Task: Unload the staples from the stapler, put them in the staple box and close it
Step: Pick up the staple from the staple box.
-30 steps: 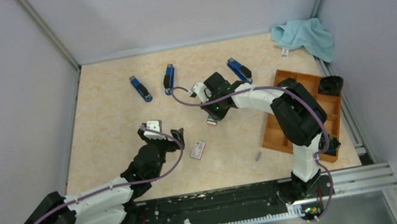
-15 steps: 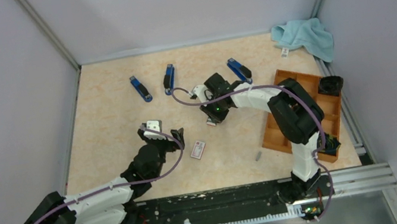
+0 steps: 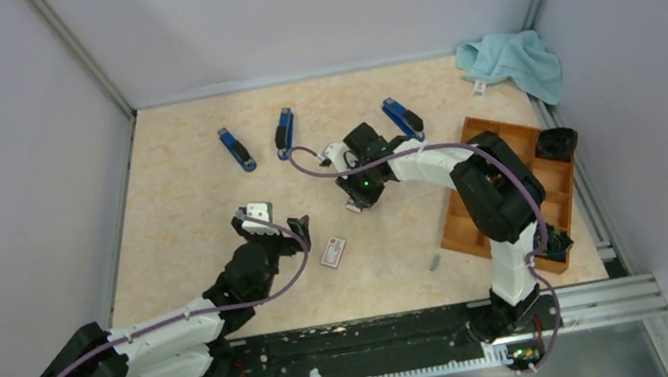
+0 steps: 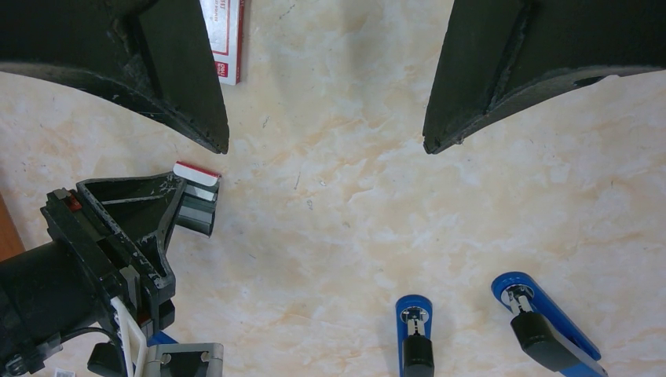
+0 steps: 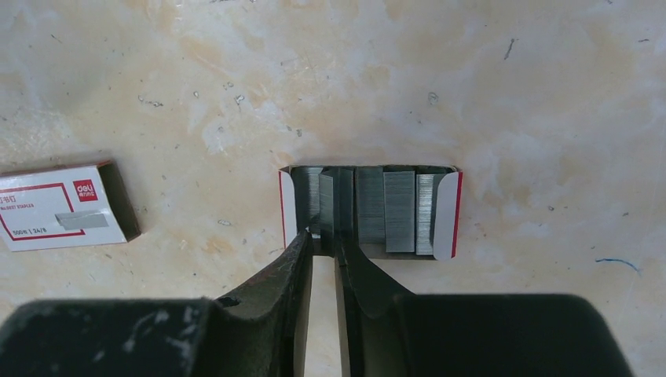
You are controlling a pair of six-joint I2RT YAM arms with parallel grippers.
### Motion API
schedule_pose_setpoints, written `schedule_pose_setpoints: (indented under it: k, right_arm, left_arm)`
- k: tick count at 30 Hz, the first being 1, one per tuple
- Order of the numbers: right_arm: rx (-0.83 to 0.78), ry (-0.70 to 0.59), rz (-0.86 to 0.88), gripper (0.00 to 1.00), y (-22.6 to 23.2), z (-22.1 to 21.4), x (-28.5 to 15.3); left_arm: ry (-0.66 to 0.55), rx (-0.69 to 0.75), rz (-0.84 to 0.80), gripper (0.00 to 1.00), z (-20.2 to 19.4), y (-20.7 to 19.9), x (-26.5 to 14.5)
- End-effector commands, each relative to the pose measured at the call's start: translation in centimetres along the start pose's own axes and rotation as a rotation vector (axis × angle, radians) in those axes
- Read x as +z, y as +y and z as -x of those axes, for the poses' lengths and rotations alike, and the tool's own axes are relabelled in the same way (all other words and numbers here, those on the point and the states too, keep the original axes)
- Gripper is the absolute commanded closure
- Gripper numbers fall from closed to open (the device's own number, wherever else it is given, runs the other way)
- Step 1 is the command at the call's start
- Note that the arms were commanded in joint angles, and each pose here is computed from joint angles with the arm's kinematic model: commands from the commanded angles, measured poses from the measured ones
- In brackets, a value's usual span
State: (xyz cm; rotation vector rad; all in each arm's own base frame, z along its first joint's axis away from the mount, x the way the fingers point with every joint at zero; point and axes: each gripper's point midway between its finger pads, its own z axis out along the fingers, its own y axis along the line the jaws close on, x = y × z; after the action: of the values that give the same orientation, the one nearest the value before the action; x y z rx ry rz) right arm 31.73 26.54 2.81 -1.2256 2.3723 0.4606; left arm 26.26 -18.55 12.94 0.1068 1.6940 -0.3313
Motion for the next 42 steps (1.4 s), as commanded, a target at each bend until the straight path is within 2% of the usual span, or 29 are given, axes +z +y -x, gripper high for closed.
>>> schedule_pose_setpoints:
  k: [1,18,24,42]
  right_arm:
    - [-0.005,-0.095,-0.003,0.81,-0.1,2.9,-1.4]
    - [0.008,-0.142,-0.01,0.81,-0.1,3.8,-2.3]
    - [0.014,-0.132,-0.002,0.84,0.0,3.6,-2.0]
    - [0.037,-0.094,0.019,0.84,-0.1,2.8,-1.3]
  left_arm:
    - [-0.023,-0.02,0.005,0.01,0.7,0.1,0.1]
    - [-0.023,-0.02,0.006,0.02,0.6,0.1,0.1]
    - [-0.023,-0.02,0.007,0.02,0.7,0.1,0.1]
    - [-0.023,-0.019,0.006,0.01,0.6,0.1,0.1]
